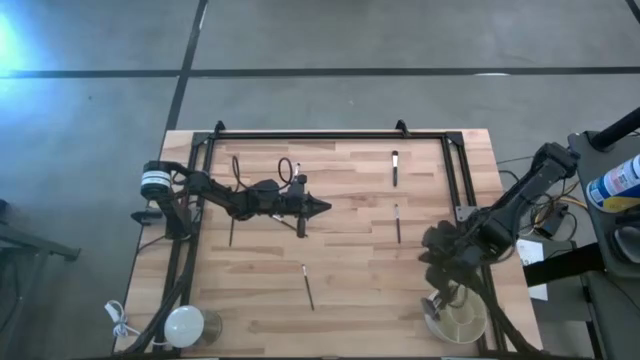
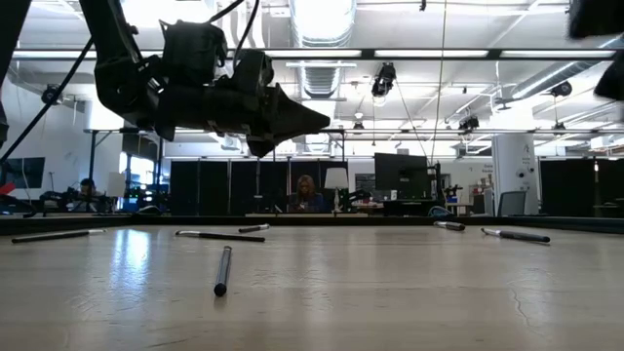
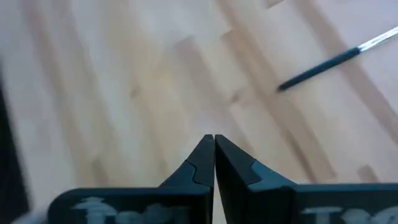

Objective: Put items in baskets/containers
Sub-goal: Put the black blush brush into the white organizer

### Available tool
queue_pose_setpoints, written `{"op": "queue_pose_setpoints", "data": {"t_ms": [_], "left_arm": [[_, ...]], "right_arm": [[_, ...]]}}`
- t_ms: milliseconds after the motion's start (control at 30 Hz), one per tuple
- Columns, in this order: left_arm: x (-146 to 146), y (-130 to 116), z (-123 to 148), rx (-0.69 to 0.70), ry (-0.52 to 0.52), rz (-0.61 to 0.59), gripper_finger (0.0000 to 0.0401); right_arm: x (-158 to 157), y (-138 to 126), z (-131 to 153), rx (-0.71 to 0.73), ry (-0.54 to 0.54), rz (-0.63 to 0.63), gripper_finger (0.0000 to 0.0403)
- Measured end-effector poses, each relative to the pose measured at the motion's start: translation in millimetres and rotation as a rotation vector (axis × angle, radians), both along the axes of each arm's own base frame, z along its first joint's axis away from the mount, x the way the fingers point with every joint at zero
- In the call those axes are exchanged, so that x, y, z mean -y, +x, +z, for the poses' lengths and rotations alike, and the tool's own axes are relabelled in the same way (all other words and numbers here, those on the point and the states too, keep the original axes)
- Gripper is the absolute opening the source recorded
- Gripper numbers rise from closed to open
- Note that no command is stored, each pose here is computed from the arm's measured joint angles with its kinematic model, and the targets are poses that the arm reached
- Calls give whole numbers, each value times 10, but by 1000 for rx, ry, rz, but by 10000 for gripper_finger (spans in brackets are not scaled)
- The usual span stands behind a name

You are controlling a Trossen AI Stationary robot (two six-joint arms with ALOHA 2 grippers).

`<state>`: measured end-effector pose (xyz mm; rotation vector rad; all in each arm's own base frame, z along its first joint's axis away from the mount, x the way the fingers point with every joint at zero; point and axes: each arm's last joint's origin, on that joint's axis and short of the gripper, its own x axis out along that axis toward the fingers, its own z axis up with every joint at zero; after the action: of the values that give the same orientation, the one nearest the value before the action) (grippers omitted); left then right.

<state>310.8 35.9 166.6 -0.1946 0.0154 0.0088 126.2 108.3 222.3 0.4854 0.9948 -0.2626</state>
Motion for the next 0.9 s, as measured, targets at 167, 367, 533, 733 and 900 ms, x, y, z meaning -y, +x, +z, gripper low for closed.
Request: {"op": "queue_pose_setpoints", "data": {"t_ms": [167,367,533,733,900], "left_arm": [[-5,-18,-5,9,2,2,0],[-27,-86,-31,34,-11,13,0],[-32,-98,-33,40,-10,14,0],[-39,-100,-39,35,-11,17,0],[-38,-101,-45,29,-12,17,0]], "right_arm": [[281,138,-251,161,6,-140,8],[765,291,-436,210,-69,-395,14],[1270,377,-443,223,-154,-620,43],[1941,390,-473,215,-164,-792,85],[2383,391,-589,124,-150,-893,112]]}}
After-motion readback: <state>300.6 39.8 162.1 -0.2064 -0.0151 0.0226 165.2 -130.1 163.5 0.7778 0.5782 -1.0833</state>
